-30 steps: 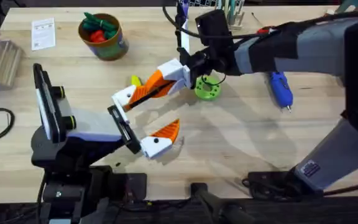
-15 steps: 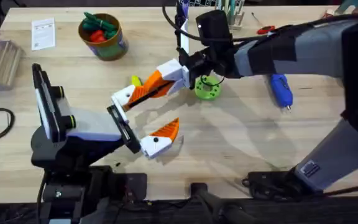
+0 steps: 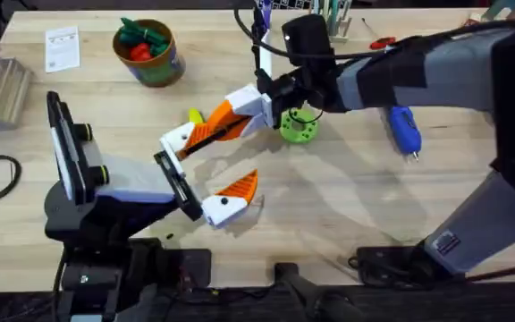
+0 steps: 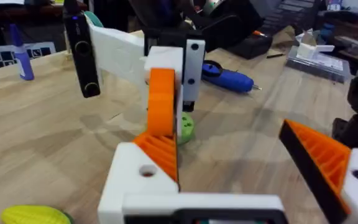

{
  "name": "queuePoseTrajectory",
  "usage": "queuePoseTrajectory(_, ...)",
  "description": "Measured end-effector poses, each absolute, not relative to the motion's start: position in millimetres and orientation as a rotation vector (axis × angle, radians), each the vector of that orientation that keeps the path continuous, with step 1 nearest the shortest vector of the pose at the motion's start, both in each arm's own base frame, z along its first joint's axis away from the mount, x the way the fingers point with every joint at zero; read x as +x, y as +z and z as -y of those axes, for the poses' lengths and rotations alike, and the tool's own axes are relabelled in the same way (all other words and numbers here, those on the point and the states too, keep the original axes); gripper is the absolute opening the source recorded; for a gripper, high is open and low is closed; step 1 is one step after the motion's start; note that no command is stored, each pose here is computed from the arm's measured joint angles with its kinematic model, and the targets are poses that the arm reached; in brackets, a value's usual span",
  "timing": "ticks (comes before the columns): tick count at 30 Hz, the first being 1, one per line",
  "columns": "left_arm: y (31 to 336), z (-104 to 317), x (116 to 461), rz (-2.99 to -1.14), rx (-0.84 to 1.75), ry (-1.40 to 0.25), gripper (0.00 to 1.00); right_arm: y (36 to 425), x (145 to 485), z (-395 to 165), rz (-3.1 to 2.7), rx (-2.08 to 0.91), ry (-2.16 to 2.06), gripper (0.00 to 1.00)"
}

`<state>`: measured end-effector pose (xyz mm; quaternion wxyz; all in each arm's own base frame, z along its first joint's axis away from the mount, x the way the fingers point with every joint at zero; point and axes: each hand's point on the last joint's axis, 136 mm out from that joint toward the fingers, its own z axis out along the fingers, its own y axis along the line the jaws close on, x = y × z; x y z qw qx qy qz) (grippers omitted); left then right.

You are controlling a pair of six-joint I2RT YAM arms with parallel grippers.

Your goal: Pick up the gripper from the table and insert it into the empty holder that is missing its gripper. Then pick up a screw, insert it into the mounting hole, and use the screwdriver to tighten it. Finally, clean up the table by picking up the vegetable and placing it into the bucket.

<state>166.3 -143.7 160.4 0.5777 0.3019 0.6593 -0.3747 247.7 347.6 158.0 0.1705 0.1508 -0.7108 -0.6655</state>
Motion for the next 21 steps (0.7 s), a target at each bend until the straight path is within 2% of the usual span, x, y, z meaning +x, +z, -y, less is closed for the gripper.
queuePoseTrajectory(21,160.4,143.7,166.4,-1.543,0.706,-0.876,0.988,157.7,248.1,-347.8,2.024,0.431,-1.893,0.008)
